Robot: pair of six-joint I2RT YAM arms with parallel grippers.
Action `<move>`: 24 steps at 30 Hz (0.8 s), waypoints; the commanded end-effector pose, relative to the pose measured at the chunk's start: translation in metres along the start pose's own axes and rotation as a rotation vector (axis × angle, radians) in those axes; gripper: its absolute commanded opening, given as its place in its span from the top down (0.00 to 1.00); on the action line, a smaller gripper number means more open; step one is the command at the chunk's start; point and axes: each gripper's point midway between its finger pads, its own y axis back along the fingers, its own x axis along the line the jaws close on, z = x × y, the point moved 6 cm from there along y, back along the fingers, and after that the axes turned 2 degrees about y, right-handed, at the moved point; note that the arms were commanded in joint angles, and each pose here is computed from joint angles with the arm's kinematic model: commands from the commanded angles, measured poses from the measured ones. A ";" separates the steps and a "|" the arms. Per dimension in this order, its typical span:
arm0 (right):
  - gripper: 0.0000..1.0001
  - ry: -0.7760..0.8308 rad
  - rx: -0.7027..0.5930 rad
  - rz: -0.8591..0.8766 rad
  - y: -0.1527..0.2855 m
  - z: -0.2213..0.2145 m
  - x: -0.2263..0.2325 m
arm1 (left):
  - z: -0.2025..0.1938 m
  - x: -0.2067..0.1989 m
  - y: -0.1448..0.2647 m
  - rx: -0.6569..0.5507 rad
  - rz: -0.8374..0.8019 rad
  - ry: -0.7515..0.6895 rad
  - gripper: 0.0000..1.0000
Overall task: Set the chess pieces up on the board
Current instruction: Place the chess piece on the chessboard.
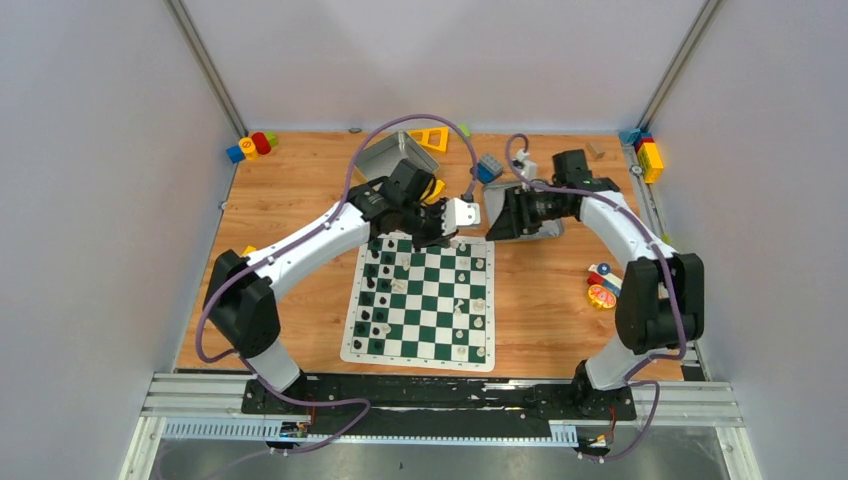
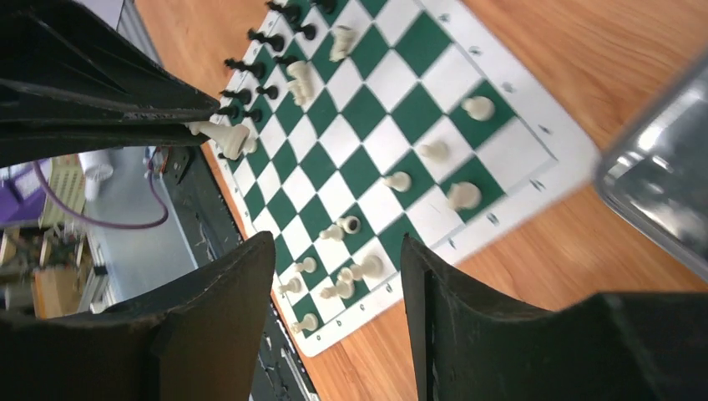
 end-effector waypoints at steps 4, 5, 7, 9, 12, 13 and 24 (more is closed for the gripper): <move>0.42 0.014 -0.190 -0.136 0.073 -0.006 -0.009 | 0.002 -0.021 -0.033 0.220 -0.149 0.006 0.99; 0.42 0.011 -0.207 -0.159 0.080 -0.008 -0.011 | -0.006 -0.025 -0.042 0.268 -0.181 0.033 0.98; 0.42 0.009 -0.229 -0.214 0.089 -0.012 -0.015 | -0.003 -0.031 -0.055 0.311 -0.216 0.037 0.96; 0.42 0.005 -0.249 -0.268 0.097 -0.015 -0.019 | -0.001 -0.034 -0.067 0.348 -0.238 0.051 0.96; 0.43 0.002 -0.278 -0.336 0.110 -0.018 -0.022 | 0.007 -0.034 -0.081 0.374 -0.248 0.060 0.95; 0.43 0.001 -0.289 -0.355 0.115 -0.018 -0.023 | 0.002 -0.039 -0.089 0.410 -0.269 0.064 0.95; 0.43 -0.053 -0.338 -0.442 0.138 -0.026 -0.037 | -0.002 -0.050 -0.132 0.534 -0.313 0.077 0.92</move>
